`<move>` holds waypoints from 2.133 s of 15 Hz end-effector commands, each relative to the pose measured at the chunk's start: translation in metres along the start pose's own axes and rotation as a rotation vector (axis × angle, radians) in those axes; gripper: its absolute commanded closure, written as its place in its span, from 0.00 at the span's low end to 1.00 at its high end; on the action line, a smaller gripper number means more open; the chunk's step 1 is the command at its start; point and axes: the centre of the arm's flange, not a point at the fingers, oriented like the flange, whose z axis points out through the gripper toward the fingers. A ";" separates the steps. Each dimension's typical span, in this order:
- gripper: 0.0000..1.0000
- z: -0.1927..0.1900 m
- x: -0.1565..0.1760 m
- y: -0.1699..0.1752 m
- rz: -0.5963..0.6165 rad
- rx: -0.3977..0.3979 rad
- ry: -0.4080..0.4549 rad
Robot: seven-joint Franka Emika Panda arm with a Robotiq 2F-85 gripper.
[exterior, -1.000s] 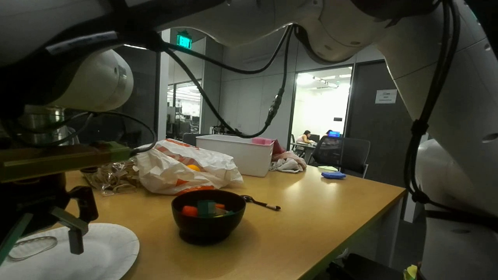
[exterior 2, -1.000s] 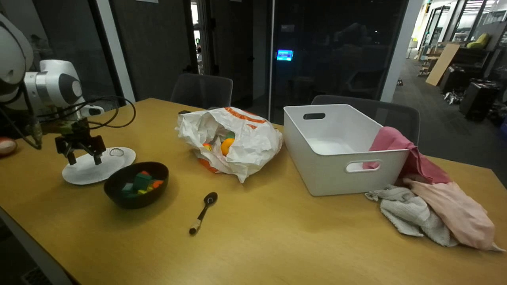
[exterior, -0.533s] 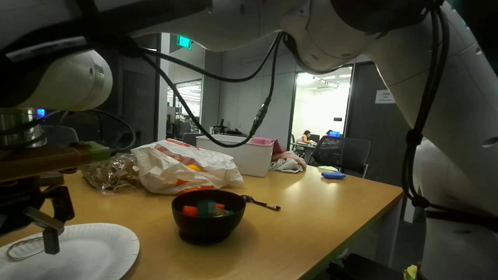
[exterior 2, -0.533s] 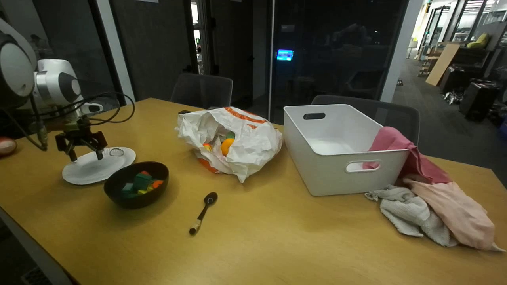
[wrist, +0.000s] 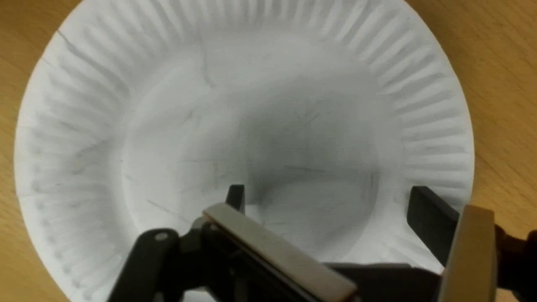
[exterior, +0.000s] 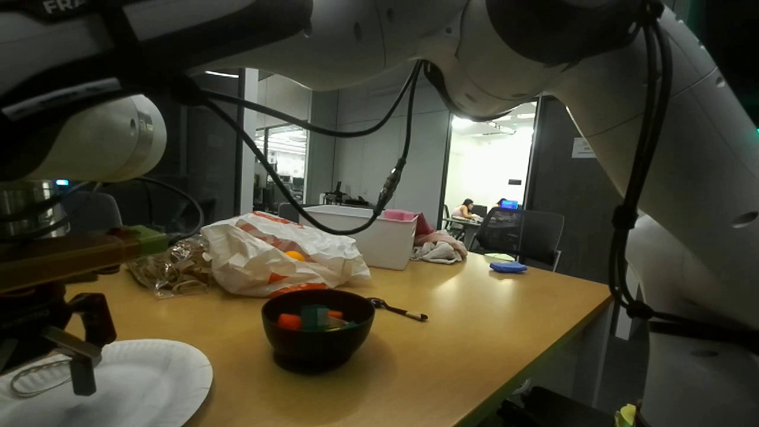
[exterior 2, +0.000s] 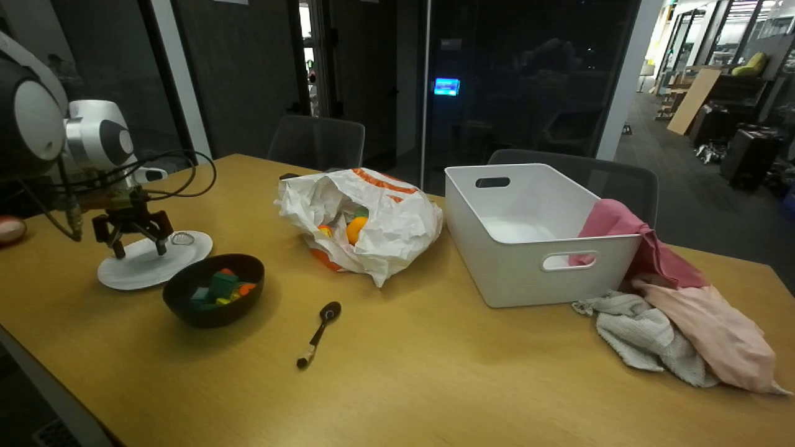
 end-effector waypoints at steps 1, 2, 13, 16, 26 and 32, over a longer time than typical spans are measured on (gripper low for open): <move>0.00 -0.010 0.005 -0.002 0.012 0.025 0.011; 0.00 -0.014 0.008 -0.004 0.011 0.028 0.021; 0.00 -0.016 0.041 0.002 -0.017 0.013 0.104; 0.00 -0.017 0.052 0.005 -0.034 -0.014 0.147; 0.09 -0.019 0.060 0.027 -0.012 -0.001 0.158; 0.38 -0.019 0.057 0.037 -0.008 0.018 0.149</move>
